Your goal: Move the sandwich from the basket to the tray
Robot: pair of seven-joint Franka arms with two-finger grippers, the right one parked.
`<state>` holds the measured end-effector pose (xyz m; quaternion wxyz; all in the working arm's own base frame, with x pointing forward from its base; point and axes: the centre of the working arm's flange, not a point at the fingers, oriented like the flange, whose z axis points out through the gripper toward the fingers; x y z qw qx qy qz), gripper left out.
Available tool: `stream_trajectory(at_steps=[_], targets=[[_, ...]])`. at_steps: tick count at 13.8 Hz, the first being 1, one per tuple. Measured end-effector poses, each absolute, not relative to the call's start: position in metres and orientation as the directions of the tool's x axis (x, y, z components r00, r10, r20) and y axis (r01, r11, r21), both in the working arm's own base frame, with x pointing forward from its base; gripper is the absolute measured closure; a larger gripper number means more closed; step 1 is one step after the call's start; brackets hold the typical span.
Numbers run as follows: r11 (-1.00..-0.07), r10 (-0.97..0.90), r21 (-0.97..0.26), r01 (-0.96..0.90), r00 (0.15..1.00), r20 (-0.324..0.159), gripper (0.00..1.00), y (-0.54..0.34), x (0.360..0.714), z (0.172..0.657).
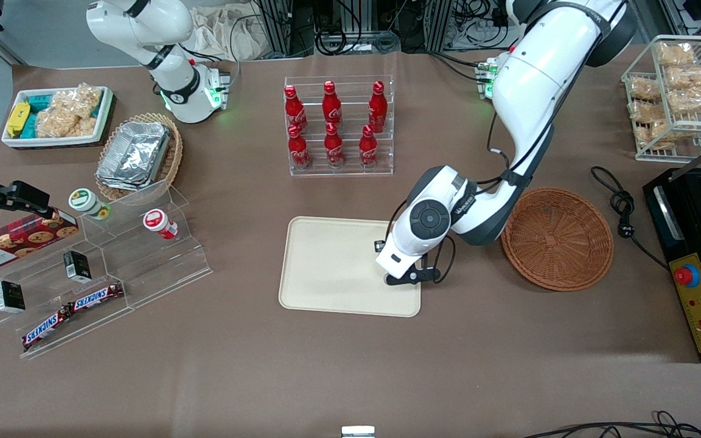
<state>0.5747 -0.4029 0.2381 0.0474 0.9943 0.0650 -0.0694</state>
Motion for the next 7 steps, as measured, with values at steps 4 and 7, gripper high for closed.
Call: stream_trajectory(at_steps=[4, 7], targets=[[-0.985, 0.130, 0.093, 0.143, 0.983, -0.133, 0.59, -0.401, 0.581, 0.243], [-0.979, 0.156, 0.121, 0.163, 0.985, -0.070, 0.28, -0.393, 0.605, 0.281]])
